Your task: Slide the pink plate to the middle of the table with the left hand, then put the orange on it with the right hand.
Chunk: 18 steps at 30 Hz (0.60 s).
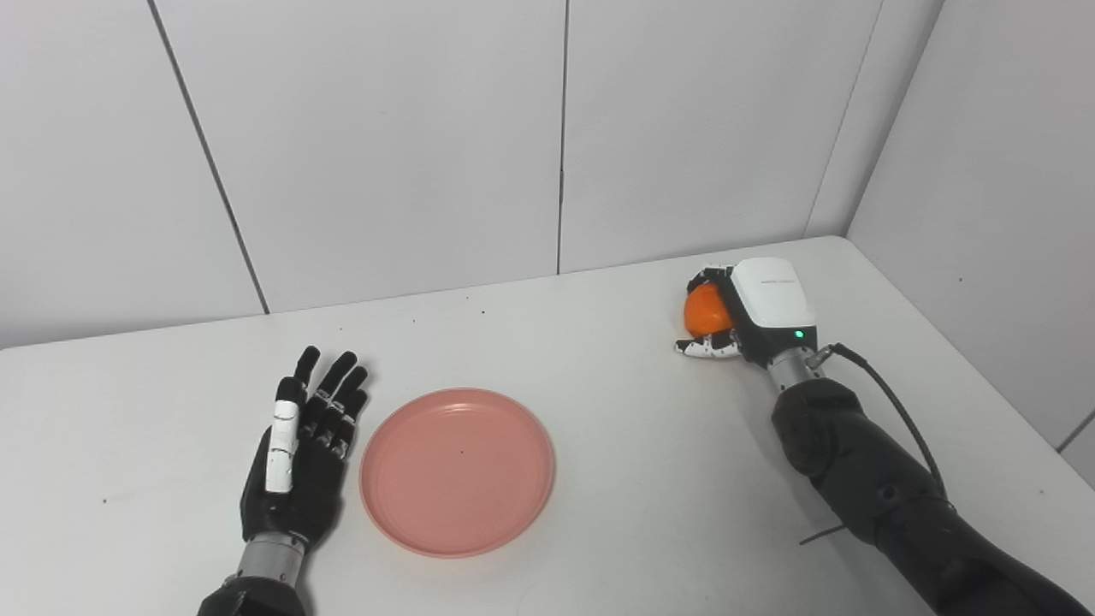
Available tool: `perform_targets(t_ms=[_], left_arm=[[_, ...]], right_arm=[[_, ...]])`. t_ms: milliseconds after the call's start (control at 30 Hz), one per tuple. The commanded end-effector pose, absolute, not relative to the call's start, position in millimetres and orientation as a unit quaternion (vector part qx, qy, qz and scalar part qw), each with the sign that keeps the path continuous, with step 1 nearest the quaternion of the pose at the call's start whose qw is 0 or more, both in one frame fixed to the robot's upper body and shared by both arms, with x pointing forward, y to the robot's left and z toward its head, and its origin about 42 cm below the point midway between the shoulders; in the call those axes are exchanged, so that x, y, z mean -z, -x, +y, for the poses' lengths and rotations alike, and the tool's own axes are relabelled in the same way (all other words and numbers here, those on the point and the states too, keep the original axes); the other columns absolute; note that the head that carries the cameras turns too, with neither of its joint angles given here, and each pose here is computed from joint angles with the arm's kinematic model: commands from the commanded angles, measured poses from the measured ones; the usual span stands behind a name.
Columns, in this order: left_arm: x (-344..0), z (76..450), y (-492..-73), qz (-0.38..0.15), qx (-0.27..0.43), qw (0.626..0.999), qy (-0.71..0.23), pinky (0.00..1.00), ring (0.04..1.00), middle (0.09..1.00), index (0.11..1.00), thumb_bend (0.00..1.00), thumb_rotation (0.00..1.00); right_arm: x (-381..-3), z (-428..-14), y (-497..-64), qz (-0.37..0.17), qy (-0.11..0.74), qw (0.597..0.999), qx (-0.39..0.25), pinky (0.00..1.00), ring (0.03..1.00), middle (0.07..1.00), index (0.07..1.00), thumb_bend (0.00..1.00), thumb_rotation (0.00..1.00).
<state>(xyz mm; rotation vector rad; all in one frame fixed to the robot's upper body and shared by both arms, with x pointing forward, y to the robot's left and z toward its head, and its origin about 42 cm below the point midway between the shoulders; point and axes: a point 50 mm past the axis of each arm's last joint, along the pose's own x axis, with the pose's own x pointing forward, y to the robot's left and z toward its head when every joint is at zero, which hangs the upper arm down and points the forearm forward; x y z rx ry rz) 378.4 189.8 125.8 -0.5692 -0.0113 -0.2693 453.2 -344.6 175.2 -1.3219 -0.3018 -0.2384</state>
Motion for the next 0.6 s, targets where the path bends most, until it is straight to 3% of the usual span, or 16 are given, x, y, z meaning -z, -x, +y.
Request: perform_targets(t_ms=[0, 267, 333, 567], left_arm=[[-105, 191, -367, 0.025, 0.118, 0.958, 0.262, 0.98, 0.907, 0.860, 1.000, 0.78, 0.62], [-107, 190, -369, 0.009, 0.112, 0.963, 0.246, 0.98, 0.901, 0.858, 1.000, 0.77, 0.60], [-107, 187, -368, 0.010, 0.110, 0.963, 0.246, 0.96, 0.885, 0.854, 1.000, 0.77, 0.60], [-100, 170, -364, 0.014, 0.115, 0.962, 0.247, 0.97, 0.881, 0.838, 1.000, 0.79, 0.58]], right_arm=[[-217, -351, -462, -0.202, 0.602, 0.762, 0.131, 0.31, 0.379, 0.443, 0.530, 0.52, 0.01], [-254, -333, -458, -0.280, 0.579, 0.754, 0.131, 0.27, 0.340, 0.435, 0.542, 0.52, 0.01], [-266, -323, -454, -0.301, 0.571, 0.753, 0.128, 0.26, 0.330, 0.472, 0.501, 0.52, 0.01], [-298, -297, -436, -0.373, 0.529, 0.754, 0.114, 0.24, 0.306, 0.478, 0.492, 0.53, 0.01]])
